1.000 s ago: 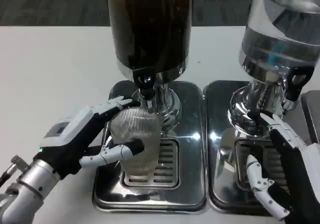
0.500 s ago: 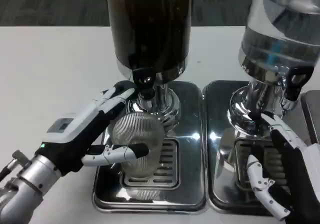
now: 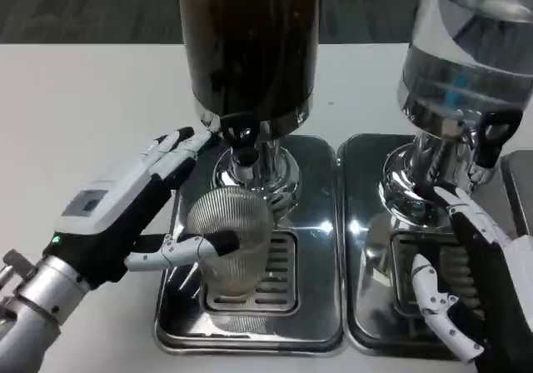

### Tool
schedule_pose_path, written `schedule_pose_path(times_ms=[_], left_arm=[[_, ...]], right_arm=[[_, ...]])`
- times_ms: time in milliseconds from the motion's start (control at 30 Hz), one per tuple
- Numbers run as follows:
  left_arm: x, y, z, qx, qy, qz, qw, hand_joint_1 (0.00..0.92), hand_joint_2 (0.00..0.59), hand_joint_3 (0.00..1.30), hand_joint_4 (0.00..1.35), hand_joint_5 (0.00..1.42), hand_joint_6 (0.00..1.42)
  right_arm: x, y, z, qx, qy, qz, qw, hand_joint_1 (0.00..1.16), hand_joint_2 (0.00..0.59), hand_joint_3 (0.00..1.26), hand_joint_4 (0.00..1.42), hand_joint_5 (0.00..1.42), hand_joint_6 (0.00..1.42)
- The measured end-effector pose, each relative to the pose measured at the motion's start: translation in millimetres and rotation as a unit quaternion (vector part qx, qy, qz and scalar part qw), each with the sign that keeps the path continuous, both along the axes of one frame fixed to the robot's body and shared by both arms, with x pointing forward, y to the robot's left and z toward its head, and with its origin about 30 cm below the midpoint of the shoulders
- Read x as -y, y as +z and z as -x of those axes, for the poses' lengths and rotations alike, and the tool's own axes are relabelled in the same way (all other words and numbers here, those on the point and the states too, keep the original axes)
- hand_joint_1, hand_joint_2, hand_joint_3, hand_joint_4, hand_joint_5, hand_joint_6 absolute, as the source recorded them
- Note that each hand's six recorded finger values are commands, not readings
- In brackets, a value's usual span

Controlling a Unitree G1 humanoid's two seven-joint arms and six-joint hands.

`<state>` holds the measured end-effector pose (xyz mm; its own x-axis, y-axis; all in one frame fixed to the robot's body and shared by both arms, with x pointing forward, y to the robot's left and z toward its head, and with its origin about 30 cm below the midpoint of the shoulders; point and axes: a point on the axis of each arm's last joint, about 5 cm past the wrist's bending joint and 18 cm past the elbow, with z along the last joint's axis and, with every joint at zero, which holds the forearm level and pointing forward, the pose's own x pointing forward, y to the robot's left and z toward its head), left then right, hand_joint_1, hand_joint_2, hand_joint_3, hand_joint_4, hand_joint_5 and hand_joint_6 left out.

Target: Grasp the cup under the faucet to collect the drink, then remove the cup.

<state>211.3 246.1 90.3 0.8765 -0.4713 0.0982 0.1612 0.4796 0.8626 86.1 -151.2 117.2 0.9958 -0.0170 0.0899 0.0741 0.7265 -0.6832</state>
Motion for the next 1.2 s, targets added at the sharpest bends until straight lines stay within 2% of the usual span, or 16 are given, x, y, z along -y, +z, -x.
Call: schedule_pose_path(times_ms=[433,500,667,800,1033,1200], left_arm=[[-21.1,16.1,19.1,0.031,0.047,0.049,0.9972,0.000,0.060,0.09,0.00,0.02,0.03],[-24.4,19.1,20.5,0.030,0.051,0.067,0.9959,0.000,0.083,0.12,0.04,0.08,0.09],[-33.6,28.4,21.7,0.035,0.060,0.129,0.9893,0.000,0.092,0.17,0.14,0.17,0.16],[-39.9,34.7,20.9,0.018,0.046,0.181,0.9823,0.000,0.101,0.28,0.28,0.31,0.25],[-50.0,52.7,5.0,-0.026,0.010,0.247,0.9687,0.000,0.106,0.37,0.37,0.39,0.32],[-55.3,60.1,-1.6,-0.052,-0.009,0.271,0.9612,0.000,0.103,0.38,0.38,0.41,0.33]], right_arm=[[-0.5,-0.6,-0.3,-0.002,0.001,-0.005,1.0000,0.43,0.586,0.21,0.10,0.10,0.09],[-0.7,-0.7,-0.1,-0.003,0.001,-0.005,1.0000,0.43,0.586,0.21,0.10,0.10,0.09],[-1.6,-0.7,-0.2,-0.002,0.003,-0.006,1.0000,0.43,0.586,0.21,0.10,0.10,0.09],[-2.3,-0.6,-0.7,-0.002,0.005,-0.008,1.0000,0.43,0.586,0.21,0.10,0.10,0.09],[-3.2,-1.4,-1.0,-0.002,0.004,-0.008,1.0000,0.43,0.586,0.21,0.10,0.10,0.09],[-3.7,-1.6,-2.9,0.000,0.005,-0.009,0.9999,0.43,0.586,0.21,0.10,0.10,0.09]])
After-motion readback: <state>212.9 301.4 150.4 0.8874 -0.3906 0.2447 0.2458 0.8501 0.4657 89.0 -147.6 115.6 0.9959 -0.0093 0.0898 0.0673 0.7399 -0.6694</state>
